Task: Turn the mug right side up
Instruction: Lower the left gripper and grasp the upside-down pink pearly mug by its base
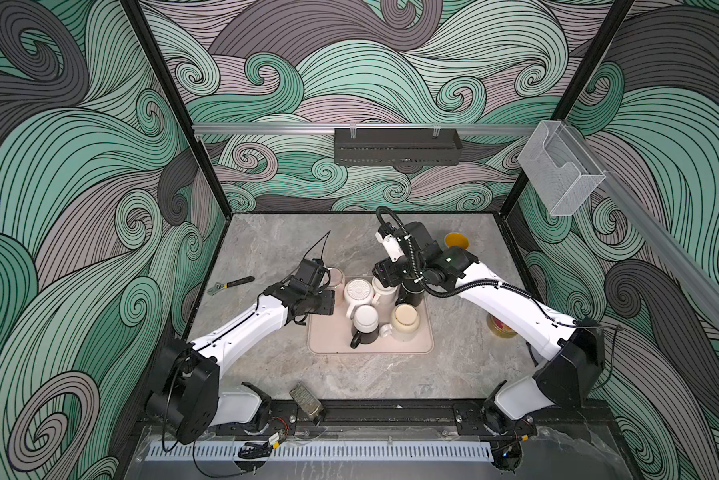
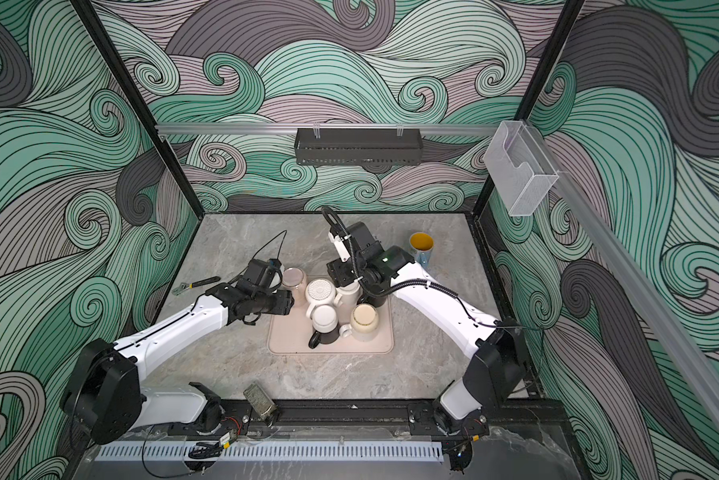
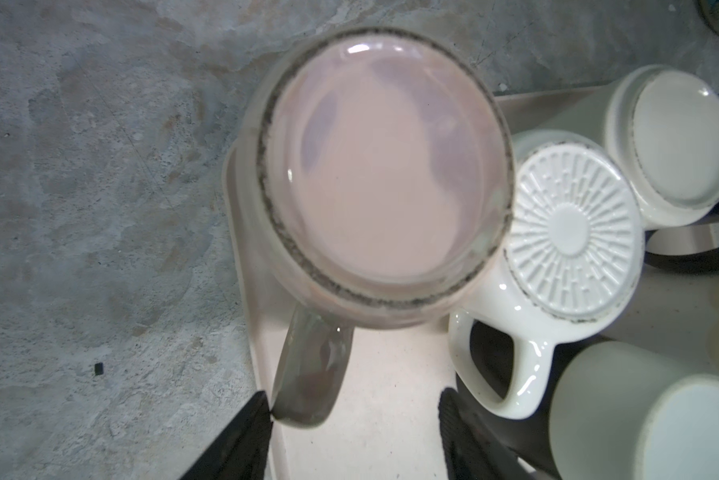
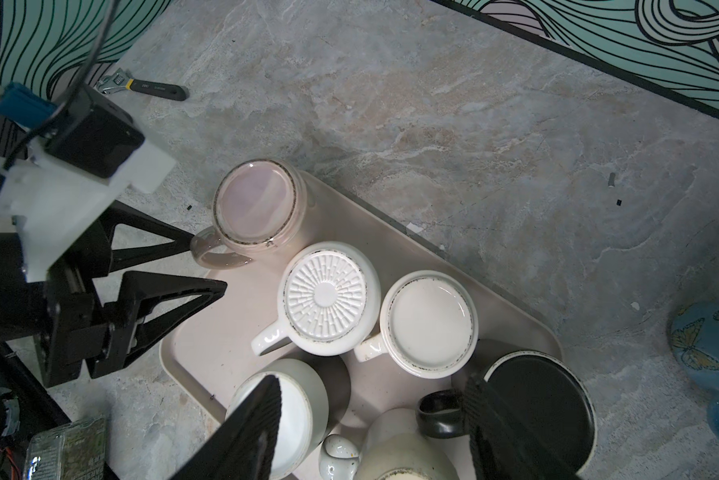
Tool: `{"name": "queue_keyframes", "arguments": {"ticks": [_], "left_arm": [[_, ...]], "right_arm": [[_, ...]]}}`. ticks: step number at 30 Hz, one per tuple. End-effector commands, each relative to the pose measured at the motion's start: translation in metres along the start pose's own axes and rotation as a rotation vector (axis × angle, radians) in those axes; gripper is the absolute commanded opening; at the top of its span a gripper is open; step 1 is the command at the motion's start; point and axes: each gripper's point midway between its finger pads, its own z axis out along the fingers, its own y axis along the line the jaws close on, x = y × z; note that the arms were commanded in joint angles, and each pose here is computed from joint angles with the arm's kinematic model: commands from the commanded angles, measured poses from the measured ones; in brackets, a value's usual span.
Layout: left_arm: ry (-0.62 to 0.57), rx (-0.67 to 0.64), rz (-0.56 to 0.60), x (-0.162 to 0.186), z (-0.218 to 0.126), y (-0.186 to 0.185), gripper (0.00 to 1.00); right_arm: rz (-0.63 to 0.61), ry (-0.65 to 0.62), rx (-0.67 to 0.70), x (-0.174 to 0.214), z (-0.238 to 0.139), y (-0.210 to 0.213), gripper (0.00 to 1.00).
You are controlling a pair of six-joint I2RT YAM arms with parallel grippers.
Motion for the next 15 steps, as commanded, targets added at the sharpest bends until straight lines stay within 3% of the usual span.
{"name": "queue_keyframes", "arguments": {"ticks": [1,7,15], "left_arm": [[-0.016,-0.048,0.024,-0.008,-0.001,0.004,0.66],[-0.031,-0.060,0.027,-0.016,0.004,0.004,0.65],[-0.002,-0.087,0.040,-0.020,0.019,0.005,0.55]], "right_arm": [[0.002,0.024,0.008,0.008,0.010,0.000,0.70],[0.000,0.029,0.012,0.008,0.014,-0.001,0.70],[0.007,0.035,0.019,0.011,0.018,-0.002,0.70]]}}
